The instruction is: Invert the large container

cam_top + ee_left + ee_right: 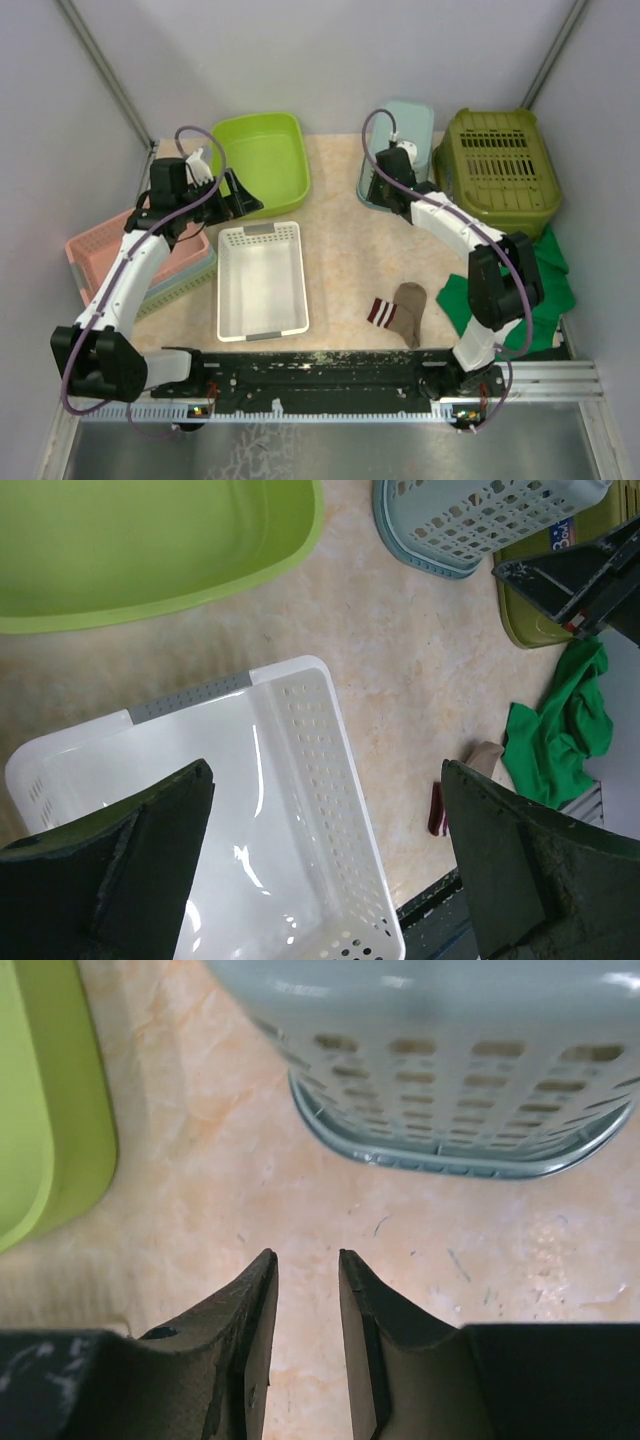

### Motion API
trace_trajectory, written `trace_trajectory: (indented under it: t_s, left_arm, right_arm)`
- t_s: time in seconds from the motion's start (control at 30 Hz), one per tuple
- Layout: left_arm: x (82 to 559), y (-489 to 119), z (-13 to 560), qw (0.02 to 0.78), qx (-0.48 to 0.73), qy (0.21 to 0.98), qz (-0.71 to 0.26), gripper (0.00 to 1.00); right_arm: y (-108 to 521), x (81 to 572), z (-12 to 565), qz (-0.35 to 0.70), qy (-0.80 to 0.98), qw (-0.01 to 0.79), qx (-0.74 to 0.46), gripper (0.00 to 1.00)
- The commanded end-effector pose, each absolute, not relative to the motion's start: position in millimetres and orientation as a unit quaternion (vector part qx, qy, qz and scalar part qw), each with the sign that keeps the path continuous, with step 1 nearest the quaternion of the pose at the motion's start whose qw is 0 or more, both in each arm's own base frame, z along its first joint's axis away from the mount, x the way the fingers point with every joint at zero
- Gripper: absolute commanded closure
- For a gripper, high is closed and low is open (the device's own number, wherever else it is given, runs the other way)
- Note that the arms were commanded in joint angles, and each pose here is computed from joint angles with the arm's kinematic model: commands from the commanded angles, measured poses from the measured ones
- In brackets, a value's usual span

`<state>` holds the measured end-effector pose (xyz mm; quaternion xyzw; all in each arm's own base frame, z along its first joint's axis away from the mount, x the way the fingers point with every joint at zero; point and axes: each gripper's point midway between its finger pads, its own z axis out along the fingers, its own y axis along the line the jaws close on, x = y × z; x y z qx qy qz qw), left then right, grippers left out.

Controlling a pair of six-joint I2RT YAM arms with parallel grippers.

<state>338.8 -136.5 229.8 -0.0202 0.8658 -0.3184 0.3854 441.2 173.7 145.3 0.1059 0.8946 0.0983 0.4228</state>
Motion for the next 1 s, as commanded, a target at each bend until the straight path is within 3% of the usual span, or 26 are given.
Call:
trace_trajectory:
  t_s: [0.0, 0.37, 0.73, 0.83, 0.97]
  left_arm:
    - [341.0, -143.4, 240.7, 0.406, 0.002, 0.857, -0.317, 0.01]
    - [330.9, -195.4, 226.6, 0.379, 0.074, 0.879, -0.278, 0.01]
    - [355.3, -182.2, 221.9, 0.385, 0.053, 0.898, -0.206, 0.01]
    - [358.1, -182.7, 222.6, 0.388, 0.051, 0.897, -0.204, 0.01]
    - [366.8, -183.8, 211.2, 0.390, 0.040, 0.901, -0.187, 0.01]
  right_arm:
    - [189.8, 434.7, 156.4, 0.140, 0.884, 0.440, 0.078, 0.67]
    - [112.6, 498.7, 146.9, 0.067, 0.881, 0.426, 0.193, 0.65]
    - [72.6, 496.1, 149.5, 0.028, 0.864, 0.446, 0.232, 0.64]
    - [53.0, 491.3, 140.6, 0.052, 0.865, 0.420, 0.270, 0.64]
    - [68.9, 481.4, 148.7, 0.127, 0.863, 0.433, 0.227, 0.64]
